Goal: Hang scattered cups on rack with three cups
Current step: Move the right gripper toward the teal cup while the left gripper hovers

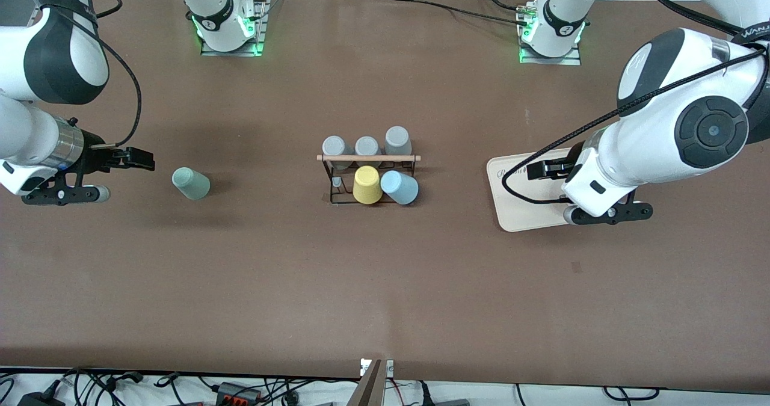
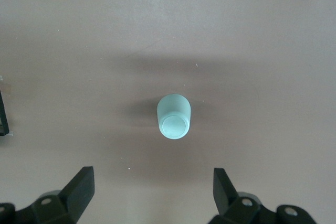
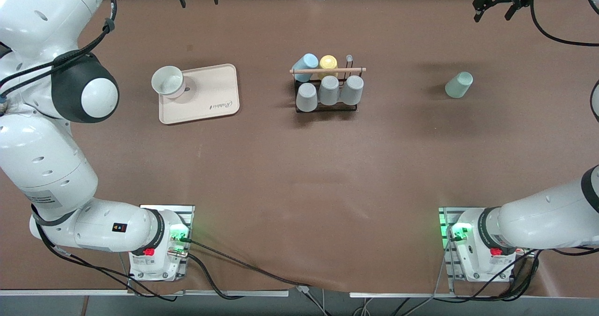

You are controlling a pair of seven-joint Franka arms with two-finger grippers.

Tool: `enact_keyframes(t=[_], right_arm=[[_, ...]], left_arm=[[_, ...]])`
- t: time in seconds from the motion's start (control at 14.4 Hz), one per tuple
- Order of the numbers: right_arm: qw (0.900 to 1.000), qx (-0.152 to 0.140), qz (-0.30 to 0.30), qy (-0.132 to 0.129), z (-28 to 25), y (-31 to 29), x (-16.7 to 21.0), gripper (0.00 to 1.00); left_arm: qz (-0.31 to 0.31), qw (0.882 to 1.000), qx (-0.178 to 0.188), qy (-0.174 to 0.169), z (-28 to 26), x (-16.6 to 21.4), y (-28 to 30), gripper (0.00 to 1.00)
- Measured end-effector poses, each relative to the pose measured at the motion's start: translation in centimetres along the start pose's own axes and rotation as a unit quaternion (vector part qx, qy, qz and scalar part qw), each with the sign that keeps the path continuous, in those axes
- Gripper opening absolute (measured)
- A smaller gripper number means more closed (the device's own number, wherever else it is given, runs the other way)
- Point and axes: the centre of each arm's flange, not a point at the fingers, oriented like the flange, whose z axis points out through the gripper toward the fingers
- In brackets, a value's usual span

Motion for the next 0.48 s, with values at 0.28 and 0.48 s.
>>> enact_keyframes(t=[0.28,0.48], right_arm=[[1.0,-0.001,-0.005,-0.005,0.8,-0.6,0.3,1.0],[1.0,-0.002,-0.005,-0.008,1.9,-0.6,0.7,1.0]], left_arm=[[0.021,1.0,-0.006,0.006,-0.9,-1.4,2.0,1.0],[0.029,1.0,-0.007,0.007,-1.0,-1.9,2.8,1.0]])
